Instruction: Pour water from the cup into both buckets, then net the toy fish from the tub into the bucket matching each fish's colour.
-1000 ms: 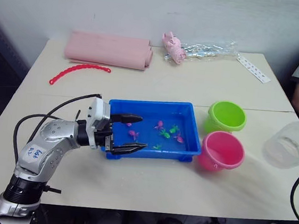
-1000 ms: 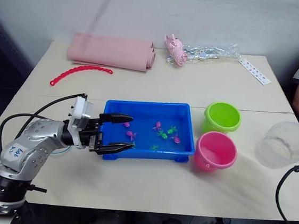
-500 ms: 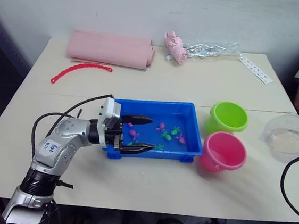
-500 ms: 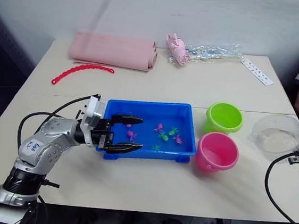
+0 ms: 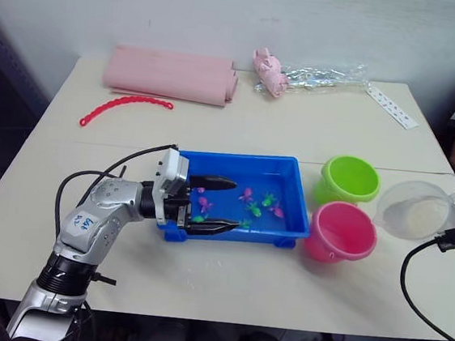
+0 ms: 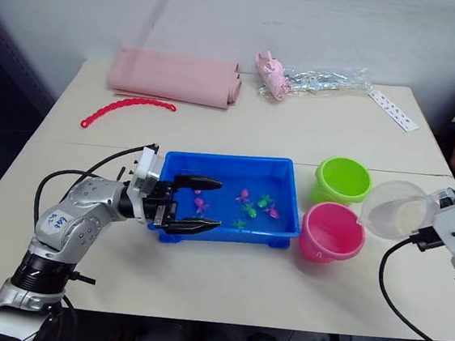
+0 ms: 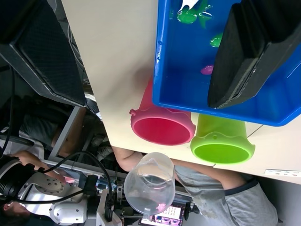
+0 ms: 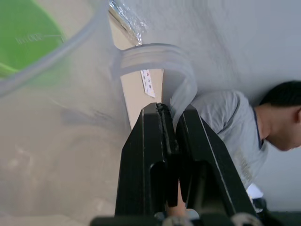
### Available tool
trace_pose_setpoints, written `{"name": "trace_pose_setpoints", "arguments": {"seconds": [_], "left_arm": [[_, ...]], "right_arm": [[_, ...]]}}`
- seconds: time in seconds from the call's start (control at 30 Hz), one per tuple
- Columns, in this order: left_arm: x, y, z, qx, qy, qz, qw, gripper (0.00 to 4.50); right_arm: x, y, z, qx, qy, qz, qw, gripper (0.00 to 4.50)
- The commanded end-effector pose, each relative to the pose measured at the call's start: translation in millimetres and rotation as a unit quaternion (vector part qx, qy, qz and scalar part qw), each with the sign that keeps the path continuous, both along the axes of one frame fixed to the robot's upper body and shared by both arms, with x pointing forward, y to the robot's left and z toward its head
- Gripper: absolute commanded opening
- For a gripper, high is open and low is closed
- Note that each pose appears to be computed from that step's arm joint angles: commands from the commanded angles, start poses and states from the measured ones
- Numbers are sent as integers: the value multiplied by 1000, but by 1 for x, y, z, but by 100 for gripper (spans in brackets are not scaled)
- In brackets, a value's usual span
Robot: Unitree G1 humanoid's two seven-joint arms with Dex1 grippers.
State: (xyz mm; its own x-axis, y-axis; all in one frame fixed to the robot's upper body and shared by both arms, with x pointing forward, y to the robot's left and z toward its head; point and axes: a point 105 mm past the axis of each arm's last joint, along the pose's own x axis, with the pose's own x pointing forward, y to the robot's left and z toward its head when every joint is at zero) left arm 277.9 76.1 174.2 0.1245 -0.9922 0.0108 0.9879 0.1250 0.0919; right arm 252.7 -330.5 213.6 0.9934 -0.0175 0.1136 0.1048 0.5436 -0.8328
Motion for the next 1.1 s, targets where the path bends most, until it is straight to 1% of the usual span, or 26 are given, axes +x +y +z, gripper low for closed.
{"name": "trace_pose_setpoints", "arguments": {"seconds": [0.03, 0.47, 0.83, 0.93, 1.1], "left_arm": [[-5, -1, 1, 7, -15, -10, 1000, 450], [-3, -1, -1, 6, -22, -2, 1000, 450], [-3, -1, -2, 9, -25, -1, 1000, 450], [-2, 0, -3, 10, -24, 0, 1000, 450], [-2, 1, -3, 11, -24, 2, 1000, 450]], "right_arm": [[-2, 3, 20, -50, -41, 0, 998, 5], [-3, 1, 22, -107, -76, -24, 991, 5], [-3, 2, 27, -146, -99, -16, 984, 5], [-4, 5, 34, -154, -123, -9, 980, 5], [-2, 3, 32, -155, -118, -9, 981, 5]]}}
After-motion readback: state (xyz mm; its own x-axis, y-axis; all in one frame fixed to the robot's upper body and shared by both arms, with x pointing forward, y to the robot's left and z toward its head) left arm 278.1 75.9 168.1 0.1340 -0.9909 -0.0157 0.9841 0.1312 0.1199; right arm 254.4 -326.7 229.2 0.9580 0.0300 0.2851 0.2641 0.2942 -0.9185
